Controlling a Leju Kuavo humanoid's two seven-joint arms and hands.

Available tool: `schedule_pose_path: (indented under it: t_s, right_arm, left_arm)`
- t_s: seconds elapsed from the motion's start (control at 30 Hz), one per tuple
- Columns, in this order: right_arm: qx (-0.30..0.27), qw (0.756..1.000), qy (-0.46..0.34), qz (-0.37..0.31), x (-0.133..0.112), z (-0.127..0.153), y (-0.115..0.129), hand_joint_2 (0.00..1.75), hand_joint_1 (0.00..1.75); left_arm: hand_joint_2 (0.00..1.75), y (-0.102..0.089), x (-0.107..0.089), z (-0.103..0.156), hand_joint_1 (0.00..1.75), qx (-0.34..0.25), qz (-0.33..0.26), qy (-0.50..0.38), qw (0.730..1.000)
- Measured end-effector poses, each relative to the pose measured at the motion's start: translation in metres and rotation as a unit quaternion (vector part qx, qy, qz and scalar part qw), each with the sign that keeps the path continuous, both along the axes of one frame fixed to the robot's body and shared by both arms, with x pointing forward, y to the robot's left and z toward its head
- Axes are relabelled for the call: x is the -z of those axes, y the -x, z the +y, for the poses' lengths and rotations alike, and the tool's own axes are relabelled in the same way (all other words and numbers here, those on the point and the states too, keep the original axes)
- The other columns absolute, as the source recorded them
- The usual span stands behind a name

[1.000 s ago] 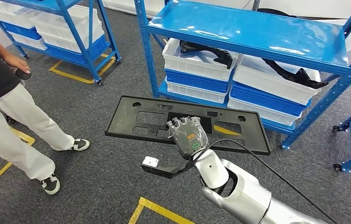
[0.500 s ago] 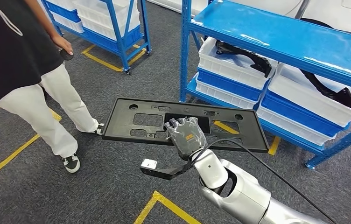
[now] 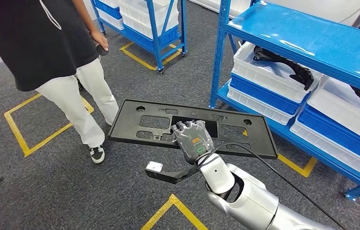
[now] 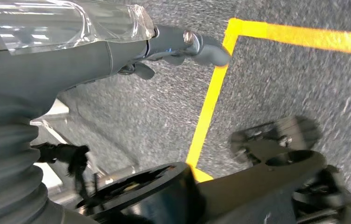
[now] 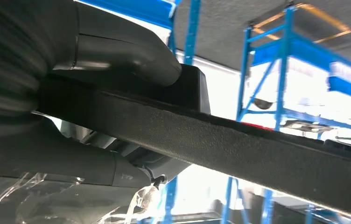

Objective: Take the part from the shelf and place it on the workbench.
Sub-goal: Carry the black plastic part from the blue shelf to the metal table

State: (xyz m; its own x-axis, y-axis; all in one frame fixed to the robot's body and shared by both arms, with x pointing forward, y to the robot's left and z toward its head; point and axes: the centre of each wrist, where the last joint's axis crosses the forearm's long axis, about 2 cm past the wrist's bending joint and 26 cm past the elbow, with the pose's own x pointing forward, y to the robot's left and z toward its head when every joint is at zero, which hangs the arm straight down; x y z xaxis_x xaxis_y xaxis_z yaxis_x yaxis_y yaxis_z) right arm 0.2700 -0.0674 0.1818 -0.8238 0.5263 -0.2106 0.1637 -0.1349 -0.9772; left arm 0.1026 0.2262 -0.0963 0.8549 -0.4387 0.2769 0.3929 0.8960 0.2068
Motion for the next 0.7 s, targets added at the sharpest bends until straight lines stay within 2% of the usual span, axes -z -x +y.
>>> schedule_pose_path:
  t_s: [0.7]
  right_arm:
    - [-0.001, 1.0, 0.001, 0.006, 0.001, 0.0007, 0.0013, 1.75, 1.75]
  left_arm:
    - [1.75, 0.0048, 0.0011, -0.0002, 0.0, 0.001, 0.005, 0.001, 1.0]
